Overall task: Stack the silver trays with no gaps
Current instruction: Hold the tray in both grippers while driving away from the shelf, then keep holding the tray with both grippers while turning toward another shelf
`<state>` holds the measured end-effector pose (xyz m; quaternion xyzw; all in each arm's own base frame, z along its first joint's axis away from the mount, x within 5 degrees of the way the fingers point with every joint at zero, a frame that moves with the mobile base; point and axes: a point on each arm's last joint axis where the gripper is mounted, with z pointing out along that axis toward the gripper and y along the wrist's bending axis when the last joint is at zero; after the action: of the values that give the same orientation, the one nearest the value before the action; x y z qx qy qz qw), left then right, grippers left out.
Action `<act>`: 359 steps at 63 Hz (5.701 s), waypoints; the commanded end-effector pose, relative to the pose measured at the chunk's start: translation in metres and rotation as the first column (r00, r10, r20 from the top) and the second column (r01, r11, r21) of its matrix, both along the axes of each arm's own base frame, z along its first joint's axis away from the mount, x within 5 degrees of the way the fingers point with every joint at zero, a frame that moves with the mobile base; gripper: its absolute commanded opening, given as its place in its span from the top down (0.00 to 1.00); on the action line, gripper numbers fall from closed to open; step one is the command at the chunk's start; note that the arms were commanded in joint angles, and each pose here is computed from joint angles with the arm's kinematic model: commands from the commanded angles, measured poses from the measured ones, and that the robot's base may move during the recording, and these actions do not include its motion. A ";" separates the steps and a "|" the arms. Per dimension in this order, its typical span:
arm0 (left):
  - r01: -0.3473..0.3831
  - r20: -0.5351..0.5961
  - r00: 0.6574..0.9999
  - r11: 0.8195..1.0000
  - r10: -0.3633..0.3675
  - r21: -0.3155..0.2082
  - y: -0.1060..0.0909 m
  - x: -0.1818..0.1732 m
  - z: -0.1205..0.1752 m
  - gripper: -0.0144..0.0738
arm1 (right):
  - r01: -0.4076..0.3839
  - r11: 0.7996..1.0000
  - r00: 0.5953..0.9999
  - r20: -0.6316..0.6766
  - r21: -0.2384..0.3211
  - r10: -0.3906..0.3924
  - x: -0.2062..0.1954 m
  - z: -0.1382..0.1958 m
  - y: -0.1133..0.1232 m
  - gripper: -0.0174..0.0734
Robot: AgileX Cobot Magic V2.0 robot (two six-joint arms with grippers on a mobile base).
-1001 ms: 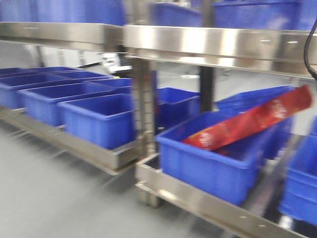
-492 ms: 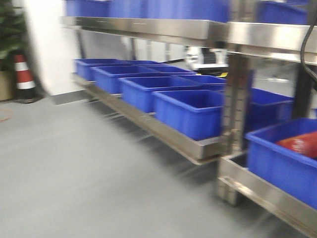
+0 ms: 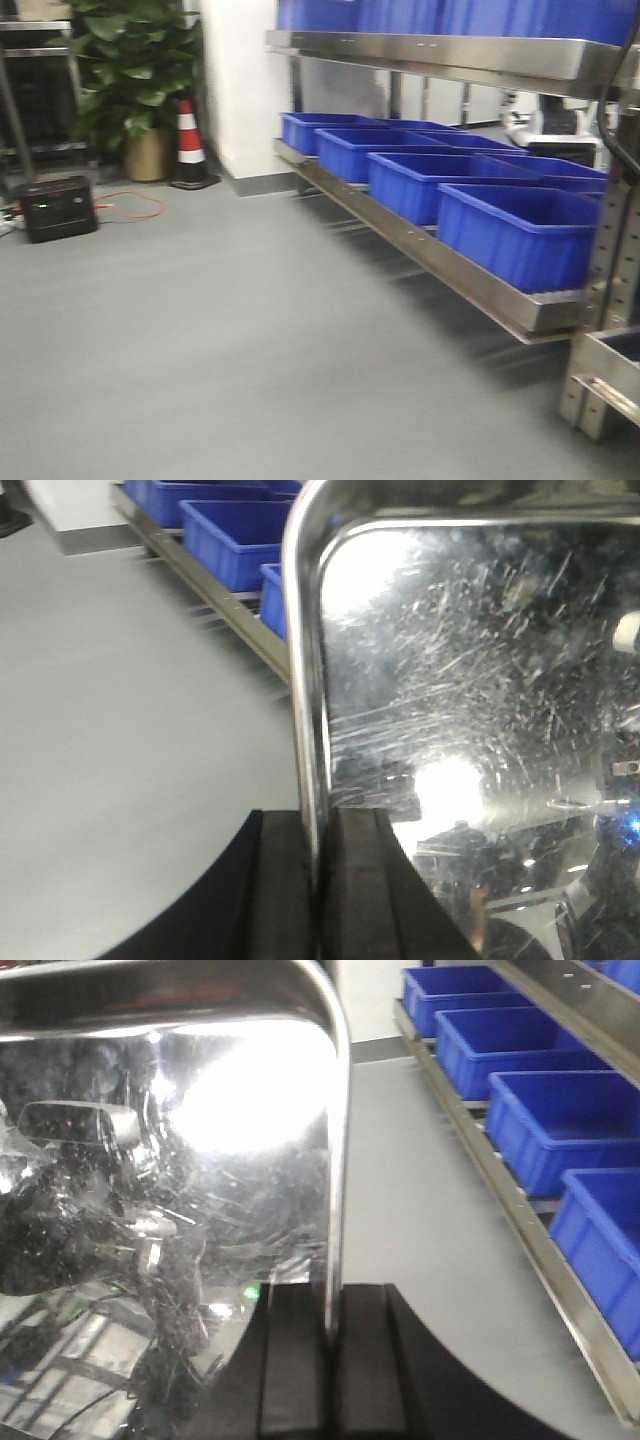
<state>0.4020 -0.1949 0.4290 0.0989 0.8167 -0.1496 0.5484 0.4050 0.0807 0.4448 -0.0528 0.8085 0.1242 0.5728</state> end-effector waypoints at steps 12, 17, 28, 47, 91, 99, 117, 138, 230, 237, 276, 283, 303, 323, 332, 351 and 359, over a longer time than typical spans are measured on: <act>0.000 0.039 0.999 1.000 -0.001 0.005 0.001 0.001 0.005 0.86 | 0.005 1.000 0.997 0.081 0.012 -0.006 -0.004 0.015 -0.002 0.89; 0.000 0.039 0.999 1.000 -0.001 0.005 0.001 0.001 0.005 0.86 | 0.005 1.000 0.997 0.081 0.012 -0.006 -0.004 0.015 -0.002 0.89; 0.000 0.039 0.999 1.000 -0.001 0.005 0.001 0.001 0.005 0.86 | 0.005 1.000 0.997 0.081 0.012 -0.006 -0.004 0.015 -0.002 0.89; 0.000 0.039 0.999 1.000 -0.001 0.005 0.001 0.001 0.005 0.86 | 0.005 1.000 0.997 0.081 0.012 -0.006 -0.004 0.015 -0.002 0.89; 0.000 0.039 0.999 1.000 -0.001 0.005 0.001 0.001 0.005 0.86 | 0.005 1.000 0.997 0.081 0.012 -0.006 -0.004 0.015 -0.002 0.89; 0.000 0.039 0.999 1.000 -0.001 0.005 0.001 0.001 0.005 0.86 | 0.005 1.000 0.997 0.081 0.012 -0.006 -0.004 0.015 -0.002 0.89; 0.000 0.039 0.999 1.000 -0.001 0.005 0.001 0.001 0.005 0.86 | 0.005 1.000 0.997 0.081 0.012 -0.006 -0.004 0.015 -0.002 0.89; 0.000 0.039 0.999 1.000 -0.001 0.005 0.001 0.001 0.005 0.86 | 0.005 1.000 0.997 0.081 0.012 -0.006 -0.004 0.015 -0.002 0.89; -0.002 0.038 0.999 1.000 0.002 0.005 0.002 0.001 0.005 0.86 | 0.007 1.000 0.996 0.089 0.014 -0.008 -0.004 0.016 -0.002 0.89; -0.002 0.038 0.999 1.000 0.002 0.005 0.002 0.001 0.005 0.86 | 0.007 1.000 0.996 0.089 0.014 -0.008 -0.004 0.016 -0.002 0.89; -0.002 0.038 0.999 1.000 0.002 0.005 0.002 0.001 0.005 0.86 | 0.007 1.000 0.996 0.089 0.014 -0.008 -0.004 0.016 -0.002 0.89; -0.002 0.038 0.999 1.000 0.002 0.005 0.002 0.001 0.005 0.86 | 0.007 1.000 0.996 0.089 0.014 -0.008 -0.004 0.016 -0.002 0.89; -0.002 0.038 0.999 1.000 0.002 0.005 0.002 0.001 0.005 0.86 | 0.007 1.000 0.996 0.089 0.014 -0.008 -0.004 0.016 -0.002 0.89; -0.002 0.038 0.999 1.000 0.002 0.005 0.002 0.001 0.005 0.86 | 0.007 1.000 0.996 0.089 0.014 -0.008 -0.004 0.016 -0.002 0.89; -0.002 0.038 0.999 1.000 0.002 0.005 0.002 0.001 0.005 0.86 | 0.007 1.000 0.996 0.089 0.014 -0.008 -0.004 0.016 -0.002 0.89; -0.002 0.038 0.999 1.000 0.002 0.005 0.002 0.001 0.005 0.86 | 0.007 1.000 0.996 0.089 0.014 -0.008 -0.004 0.016 -0.002 0.89; -0.002 0.038 0.999 1.000 0.002 0.005 0.002 0.001 0.005 0.86 | 0.007 1.000 0.996 0.089 0.014 -0.008 -0.004 0.016 -0.002 0.89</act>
<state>0.4030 -0.1954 0.4286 0.0990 0.8151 -0.1506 0.5506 0.4053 0.0807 0.4455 -0.0530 0.8062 0.1238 0.5761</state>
